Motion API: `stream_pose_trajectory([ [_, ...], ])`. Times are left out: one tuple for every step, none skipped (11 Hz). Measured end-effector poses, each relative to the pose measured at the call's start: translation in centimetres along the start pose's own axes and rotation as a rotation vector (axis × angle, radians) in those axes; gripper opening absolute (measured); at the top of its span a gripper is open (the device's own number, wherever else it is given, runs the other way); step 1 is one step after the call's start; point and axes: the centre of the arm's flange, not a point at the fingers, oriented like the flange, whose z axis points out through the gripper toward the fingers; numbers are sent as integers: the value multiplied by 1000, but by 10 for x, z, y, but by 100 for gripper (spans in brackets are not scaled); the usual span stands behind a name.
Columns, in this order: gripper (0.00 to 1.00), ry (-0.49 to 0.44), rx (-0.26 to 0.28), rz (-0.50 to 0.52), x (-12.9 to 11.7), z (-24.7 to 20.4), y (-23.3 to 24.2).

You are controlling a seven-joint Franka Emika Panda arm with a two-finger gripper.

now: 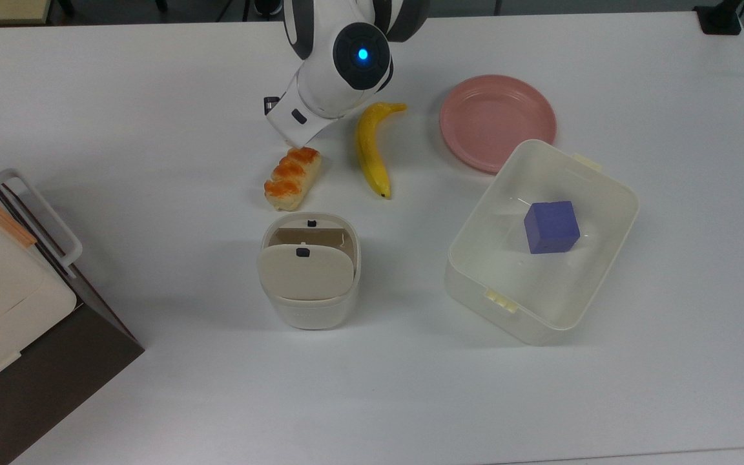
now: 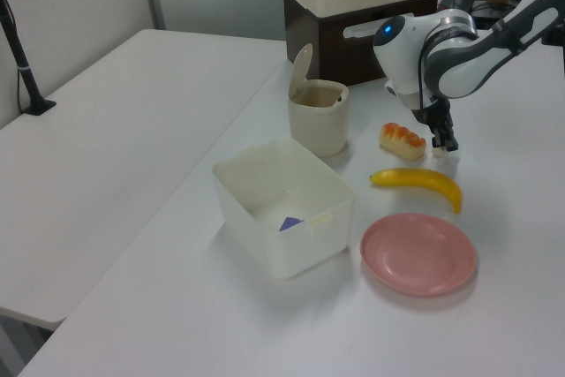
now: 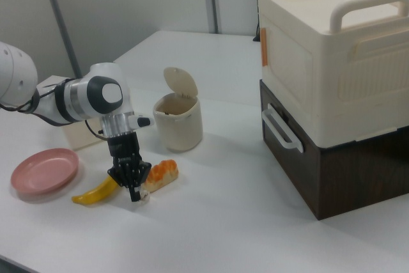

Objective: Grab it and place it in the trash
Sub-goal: 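Close the gripper on the clear wrapper and lift it, then carry the wrapper over the open white trash bin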

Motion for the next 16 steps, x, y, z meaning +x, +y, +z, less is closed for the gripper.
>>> stream_pose_trajectory([
  [2,6,-1,7,1,-8,3],
  [2,4,-3,15,0,-17,7],
  [2,8,-6,25,-2,-29,12],
  [1,24,-8,39,-5,-47,19],
  [1,49,-2,59,-11,-70,27],
  [1,91,13,79,-16,-95,34],
  [1,138,35,100,-19,-120,43],
  [1,184,69,127,-21,-143,53],
  [1,224,103,152,-21,-163,64],
  [1,259,135,170,-20,-180,71],
  [1,285,163,195,-17,-193,76],
  [1,306,179,237,-11,-203,81],
  [1,321,190,280,-1,-210,85],
  [1,349,204,325,14,-213,89],
  [1,393,220,379,32,-214,94],
  [1,449,241,440,49,-213,100],
])
